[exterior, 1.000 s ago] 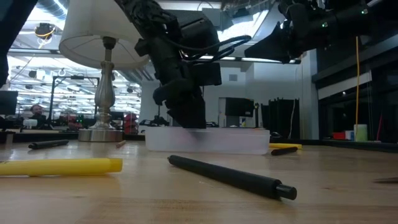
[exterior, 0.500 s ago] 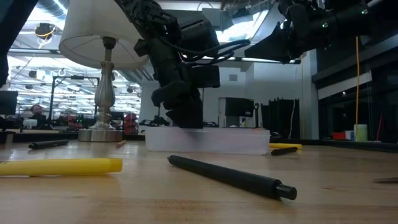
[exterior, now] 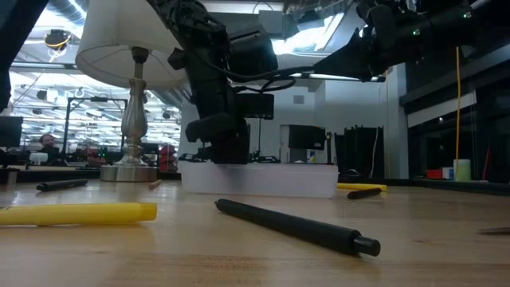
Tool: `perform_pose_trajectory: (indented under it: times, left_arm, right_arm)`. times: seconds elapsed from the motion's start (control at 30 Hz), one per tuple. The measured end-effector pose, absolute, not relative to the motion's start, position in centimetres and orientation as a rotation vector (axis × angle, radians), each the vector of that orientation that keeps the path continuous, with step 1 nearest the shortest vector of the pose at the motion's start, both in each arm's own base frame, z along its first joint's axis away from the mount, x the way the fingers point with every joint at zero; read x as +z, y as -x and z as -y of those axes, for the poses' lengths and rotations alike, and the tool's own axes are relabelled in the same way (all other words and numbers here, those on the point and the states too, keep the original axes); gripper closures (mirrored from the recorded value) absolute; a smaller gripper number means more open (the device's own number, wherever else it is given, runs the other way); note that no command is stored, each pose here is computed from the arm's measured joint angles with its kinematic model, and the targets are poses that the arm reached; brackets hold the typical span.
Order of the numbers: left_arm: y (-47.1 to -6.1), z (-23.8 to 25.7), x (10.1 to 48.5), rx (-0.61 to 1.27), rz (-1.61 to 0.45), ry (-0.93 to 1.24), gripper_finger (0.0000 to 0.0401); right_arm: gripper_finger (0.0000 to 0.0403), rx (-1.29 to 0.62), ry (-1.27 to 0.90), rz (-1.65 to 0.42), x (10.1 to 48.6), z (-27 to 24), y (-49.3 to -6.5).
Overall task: Pick & place school supplies into a supply box
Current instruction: Put the orange pencil into the transparent supply box, then put the yellow pen into the transparent supply box
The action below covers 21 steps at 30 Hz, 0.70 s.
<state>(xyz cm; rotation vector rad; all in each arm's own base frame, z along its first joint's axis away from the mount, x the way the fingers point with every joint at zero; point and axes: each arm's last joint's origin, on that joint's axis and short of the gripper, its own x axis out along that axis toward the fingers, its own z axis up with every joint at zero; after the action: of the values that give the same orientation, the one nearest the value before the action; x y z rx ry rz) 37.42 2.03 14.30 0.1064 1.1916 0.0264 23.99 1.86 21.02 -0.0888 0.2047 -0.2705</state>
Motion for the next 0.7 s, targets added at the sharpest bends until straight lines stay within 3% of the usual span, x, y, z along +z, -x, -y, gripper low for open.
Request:
perform_pose_trajectory:
  times: [0.7]
  left_arm:
    - [-38.5, -2.2, 16.5, 0.060, -1.188, -0.121, 0.0340]
  right_arm:
    - [0.0359, -0.271, 0.089, -0.205, 21.0, -1.9, -24.0]
